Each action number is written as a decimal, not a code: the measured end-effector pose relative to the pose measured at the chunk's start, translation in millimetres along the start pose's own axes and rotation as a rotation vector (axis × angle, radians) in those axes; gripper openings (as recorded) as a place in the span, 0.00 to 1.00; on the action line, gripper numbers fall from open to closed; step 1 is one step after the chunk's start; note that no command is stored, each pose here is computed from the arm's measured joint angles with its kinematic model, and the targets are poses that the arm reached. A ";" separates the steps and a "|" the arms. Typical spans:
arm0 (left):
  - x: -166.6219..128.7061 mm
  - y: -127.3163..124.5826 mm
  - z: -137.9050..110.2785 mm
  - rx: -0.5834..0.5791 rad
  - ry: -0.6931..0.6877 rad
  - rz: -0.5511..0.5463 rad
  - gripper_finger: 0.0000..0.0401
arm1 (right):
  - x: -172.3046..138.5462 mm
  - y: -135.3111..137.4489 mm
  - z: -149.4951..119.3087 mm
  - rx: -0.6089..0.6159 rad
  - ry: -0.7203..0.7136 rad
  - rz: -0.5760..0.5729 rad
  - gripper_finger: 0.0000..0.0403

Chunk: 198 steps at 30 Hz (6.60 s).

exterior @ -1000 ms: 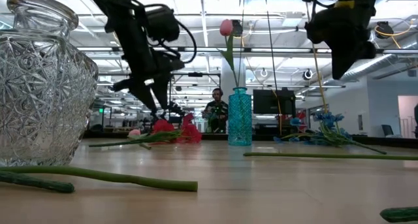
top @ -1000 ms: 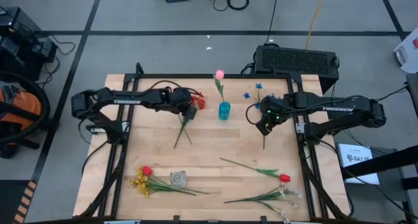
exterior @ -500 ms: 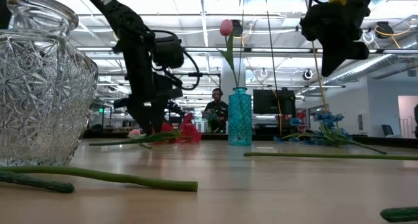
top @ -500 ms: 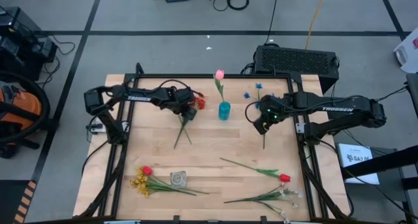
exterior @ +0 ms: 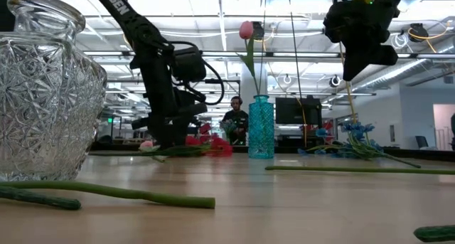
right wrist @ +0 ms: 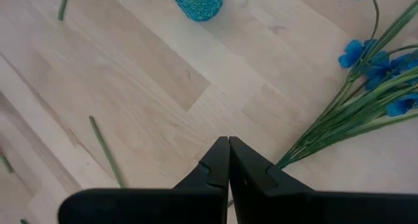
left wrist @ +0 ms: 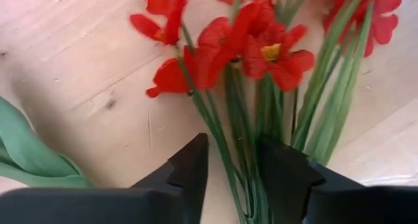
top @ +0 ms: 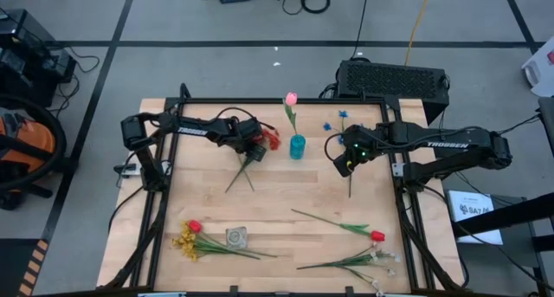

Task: Sort flowers into vase by color
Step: Put the red flowers into the transparent vase, then put the right red tulip into the transparent vase

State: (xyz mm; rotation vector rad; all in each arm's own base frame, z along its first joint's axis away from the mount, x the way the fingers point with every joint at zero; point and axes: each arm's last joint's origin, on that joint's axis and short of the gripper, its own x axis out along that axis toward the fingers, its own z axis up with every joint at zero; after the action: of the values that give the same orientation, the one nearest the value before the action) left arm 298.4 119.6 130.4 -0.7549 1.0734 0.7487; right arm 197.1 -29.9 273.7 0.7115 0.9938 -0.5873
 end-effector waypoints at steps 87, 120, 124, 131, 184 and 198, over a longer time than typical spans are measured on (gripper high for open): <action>-240.3 -71.1 -204.3 0.536 -1.171 -1.025 0.00 | -0.5 5.1 7.7 0.165 -0.101 0.035 0.00; -191.8 -76.0 -244.0 0.459 -1.105 -0.877 0.04 | -0.4 5.3 8.0 0.102 -0.116 0.023 0.00; -191.6 -76.6 -245.4 0.496 -1.090 -0.920 0.10 | -0.4 5.2 8.1 0.109 -0.116 0.024 0.00; -191.0 -78.0 -247.9 0.565 -1.062 -0.983 0.13 | -0.5 5.7 8.9 0.113 -0.125 0.028 0.00; -183.9 -68.0 -250.0 0.506 -0.769 -1.035 0.53 | -0.5 6.0 9.1 0.173 -0.125 0.037 0.00; -186.7 -34.0 -244.7 0.550 -0.519 -0.949 0.53 | -0.5 6.1 9.1 0.184 -0.125 0.038 0.00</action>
State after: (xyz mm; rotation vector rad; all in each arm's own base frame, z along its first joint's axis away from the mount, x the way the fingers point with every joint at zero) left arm 155.0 -131.6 240.8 -0.4617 0.3203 -0.1781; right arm 206.2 -32.9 279.0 0.8443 0.8156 -0.6881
